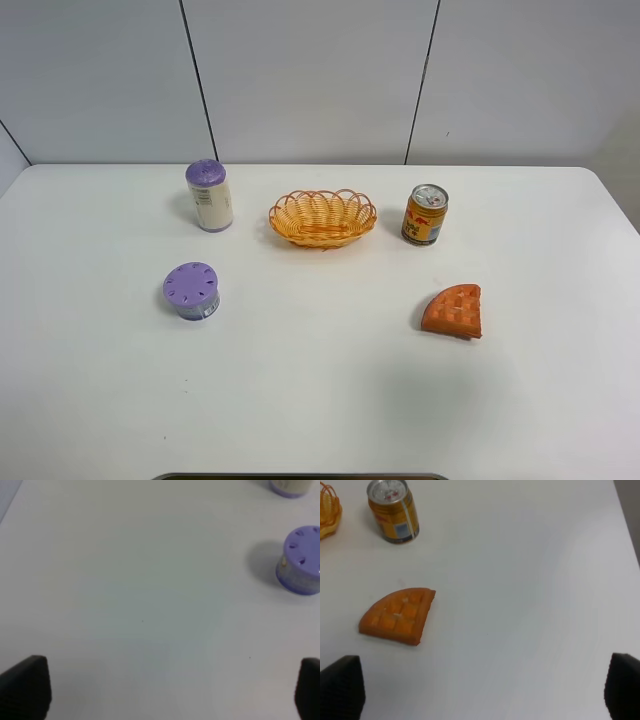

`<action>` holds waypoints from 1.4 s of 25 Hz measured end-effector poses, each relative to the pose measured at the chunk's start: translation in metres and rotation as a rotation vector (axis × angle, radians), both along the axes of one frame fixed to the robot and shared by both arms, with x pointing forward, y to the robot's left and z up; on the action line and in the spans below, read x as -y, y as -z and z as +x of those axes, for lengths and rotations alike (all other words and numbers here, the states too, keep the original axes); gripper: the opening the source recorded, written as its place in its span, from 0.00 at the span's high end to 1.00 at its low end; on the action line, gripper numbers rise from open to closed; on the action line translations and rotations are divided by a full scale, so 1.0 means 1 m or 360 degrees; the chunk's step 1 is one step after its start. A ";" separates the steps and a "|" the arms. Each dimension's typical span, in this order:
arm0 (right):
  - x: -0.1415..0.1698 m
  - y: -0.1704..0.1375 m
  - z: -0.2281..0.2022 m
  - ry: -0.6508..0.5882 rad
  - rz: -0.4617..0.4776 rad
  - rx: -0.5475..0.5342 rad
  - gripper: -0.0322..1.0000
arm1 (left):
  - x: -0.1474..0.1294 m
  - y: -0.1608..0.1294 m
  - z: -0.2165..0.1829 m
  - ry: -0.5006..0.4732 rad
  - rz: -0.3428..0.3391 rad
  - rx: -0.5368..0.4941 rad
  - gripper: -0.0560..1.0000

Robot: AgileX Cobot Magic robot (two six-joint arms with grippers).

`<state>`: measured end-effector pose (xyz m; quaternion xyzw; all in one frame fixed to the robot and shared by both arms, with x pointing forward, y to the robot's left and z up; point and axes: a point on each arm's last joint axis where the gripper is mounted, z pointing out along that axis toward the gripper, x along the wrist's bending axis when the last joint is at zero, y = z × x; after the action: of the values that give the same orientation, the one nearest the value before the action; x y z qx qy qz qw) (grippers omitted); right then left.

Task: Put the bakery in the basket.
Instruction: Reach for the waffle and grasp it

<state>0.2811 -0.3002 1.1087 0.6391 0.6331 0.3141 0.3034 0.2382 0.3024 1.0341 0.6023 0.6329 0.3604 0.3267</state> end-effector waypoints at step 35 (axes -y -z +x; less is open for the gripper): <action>-0.035 0.069 0.186 0.0050 0.0308 -0.1247 0.04 | 0.000 0.000 0.000 0.0000 0.0000 0.0000 0.01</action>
<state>0.4675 -0.2654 1.0393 0.7456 0.6586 0.1001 -0.0177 0.2382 0.3024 1.0341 0.6023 0.6329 0.3604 0.3267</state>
